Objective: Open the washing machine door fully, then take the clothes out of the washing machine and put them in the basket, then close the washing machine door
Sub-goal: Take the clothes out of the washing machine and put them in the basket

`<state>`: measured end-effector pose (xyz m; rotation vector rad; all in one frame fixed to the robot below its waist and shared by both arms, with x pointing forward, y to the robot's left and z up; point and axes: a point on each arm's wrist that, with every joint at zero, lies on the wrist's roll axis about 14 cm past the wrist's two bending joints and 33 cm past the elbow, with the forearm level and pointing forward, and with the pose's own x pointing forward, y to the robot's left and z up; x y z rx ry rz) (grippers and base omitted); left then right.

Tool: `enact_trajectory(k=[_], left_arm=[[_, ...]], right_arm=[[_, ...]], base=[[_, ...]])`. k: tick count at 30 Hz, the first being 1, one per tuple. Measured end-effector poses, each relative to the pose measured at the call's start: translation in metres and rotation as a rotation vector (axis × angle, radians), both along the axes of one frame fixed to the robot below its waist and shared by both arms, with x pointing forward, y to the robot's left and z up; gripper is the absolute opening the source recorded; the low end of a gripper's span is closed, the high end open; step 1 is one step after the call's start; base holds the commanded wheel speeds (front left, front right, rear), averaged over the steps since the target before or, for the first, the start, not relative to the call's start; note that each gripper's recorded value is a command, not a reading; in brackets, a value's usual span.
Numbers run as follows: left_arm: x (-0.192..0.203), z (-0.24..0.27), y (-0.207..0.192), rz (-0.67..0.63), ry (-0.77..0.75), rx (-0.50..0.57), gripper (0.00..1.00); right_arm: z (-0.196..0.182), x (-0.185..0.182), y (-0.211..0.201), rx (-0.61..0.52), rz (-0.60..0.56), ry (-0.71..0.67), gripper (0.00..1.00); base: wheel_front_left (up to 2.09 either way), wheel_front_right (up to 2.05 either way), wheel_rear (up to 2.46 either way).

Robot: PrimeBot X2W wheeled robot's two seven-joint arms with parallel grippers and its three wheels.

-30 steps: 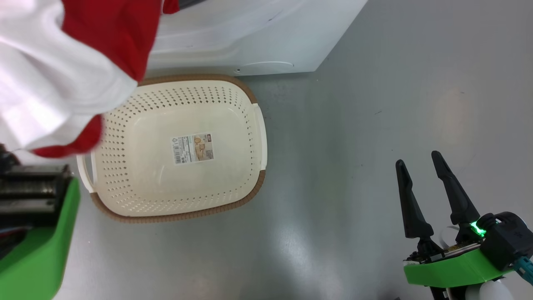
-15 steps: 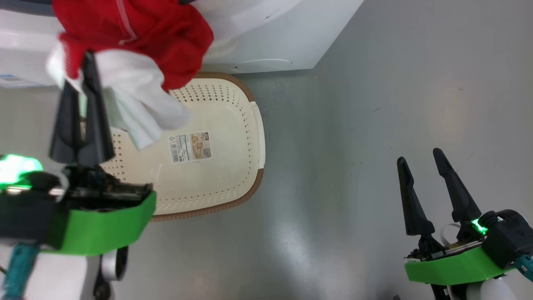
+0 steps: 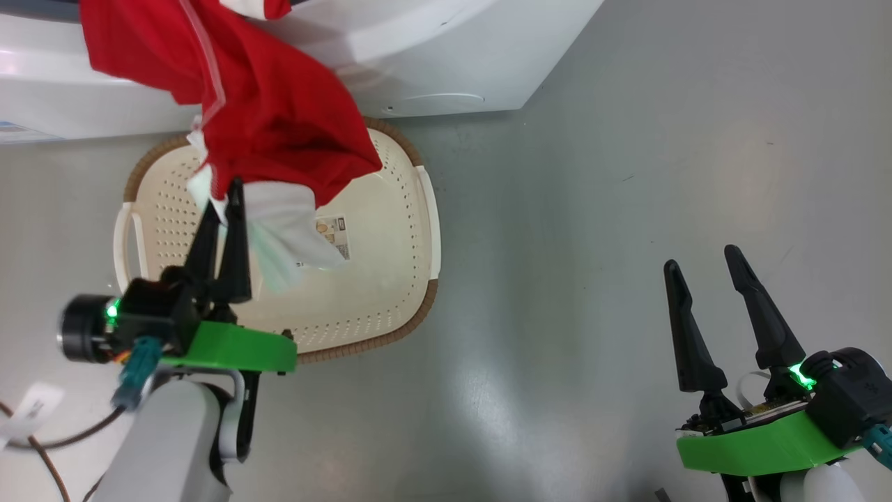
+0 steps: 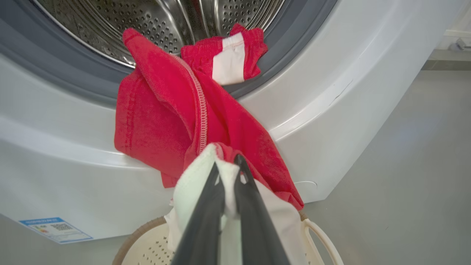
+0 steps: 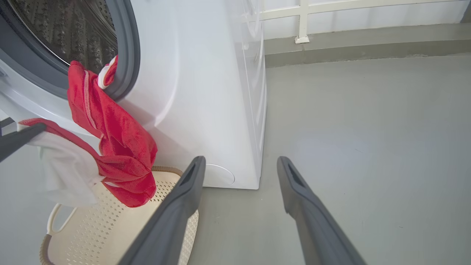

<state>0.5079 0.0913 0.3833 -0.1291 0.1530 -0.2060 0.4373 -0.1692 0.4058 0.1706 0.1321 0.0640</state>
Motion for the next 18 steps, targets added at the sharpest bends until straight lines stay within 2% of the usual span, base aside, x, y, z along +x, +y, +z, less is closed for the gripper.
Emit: enact_trajectory(k=[7,18], left_arm=[[-0.017,-0.069,-0.008,-0.054,0.212,0.036,0.00],[-0.038,-0.137,-0.016,-0.109,0.461,0.068,0.00]], right_arm=[[-0.001,-0.001,-0.003,-0.005,-0.007,0.005,1.00],[-0.002,0.002,-0.004,-0.007,-0.008,0.003,1.00]], base=[[0.00,0.00,0.00],[0.00,0.00,0.00]])
